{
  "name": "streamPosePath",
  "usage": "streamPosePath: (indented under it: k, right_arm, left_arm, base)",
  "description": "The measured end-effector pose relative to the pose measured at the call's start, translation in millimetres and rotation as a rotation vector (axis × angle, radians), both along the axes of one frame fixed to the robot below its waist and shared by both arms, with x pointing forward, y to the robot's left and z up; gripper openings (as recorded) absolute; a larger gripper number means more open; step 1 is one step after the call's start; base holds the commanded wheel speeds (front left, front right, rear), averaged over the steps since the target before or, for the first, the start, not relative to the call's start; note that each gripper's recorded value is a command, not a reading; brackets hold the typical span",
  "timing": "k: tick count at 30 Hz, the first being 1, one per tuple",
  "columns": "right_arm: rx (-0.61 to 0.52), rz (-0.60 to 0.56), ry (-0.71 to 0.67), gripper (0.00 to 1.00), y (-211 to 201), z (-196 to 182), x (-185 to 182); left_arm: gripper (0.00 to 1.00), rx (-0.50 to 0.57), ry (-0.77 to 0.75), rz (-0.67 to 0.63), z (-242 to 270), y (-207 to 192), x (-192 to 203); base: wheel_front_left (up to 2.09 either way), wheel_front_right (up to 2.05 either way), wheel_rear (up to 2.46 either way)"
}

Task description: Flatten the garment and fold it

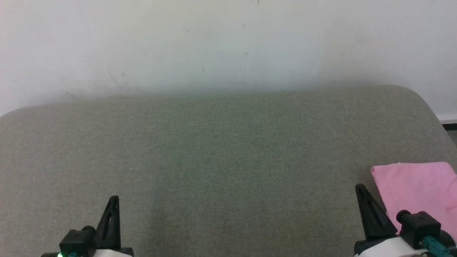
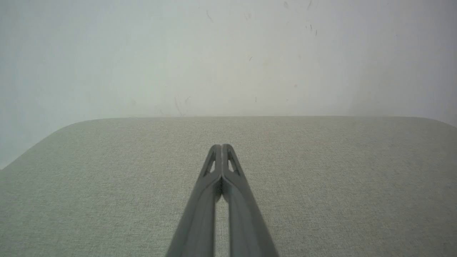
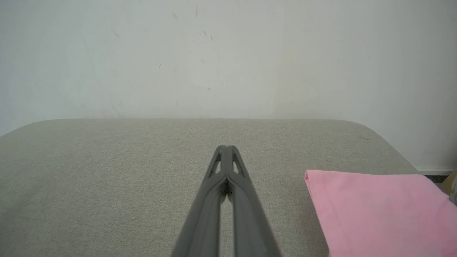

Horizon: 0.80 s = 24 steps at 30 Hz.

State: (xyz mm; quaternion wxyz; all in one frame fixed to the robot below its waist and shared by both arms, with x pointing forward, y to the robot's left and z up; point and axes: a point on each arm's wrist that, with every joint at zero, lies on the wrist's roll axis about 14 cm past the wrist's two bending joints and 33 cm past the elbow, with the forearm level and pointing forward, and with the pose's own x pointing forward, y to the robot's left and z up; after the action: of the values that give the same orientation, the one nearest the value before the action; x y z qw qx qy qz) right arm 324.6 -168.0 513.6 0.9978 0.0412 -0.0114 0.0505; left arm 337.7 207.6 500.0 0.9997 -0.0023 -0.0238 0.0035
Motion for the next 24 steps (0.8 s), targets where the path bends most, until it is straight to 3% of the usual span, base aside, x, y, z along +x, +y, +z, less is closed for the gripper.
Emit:
streamPosePath:
  k: [24]
  right_arm:
    - [-0.023, 0.007, 0.012, 0.0, 1.3, -0.2, 7.4]
  left_arm:
    - [0.0, 0.009, 0.021, -0.005, 1.6, -6.0, 5.5]
  base:
    - [0.0, 0.0, 0.0]
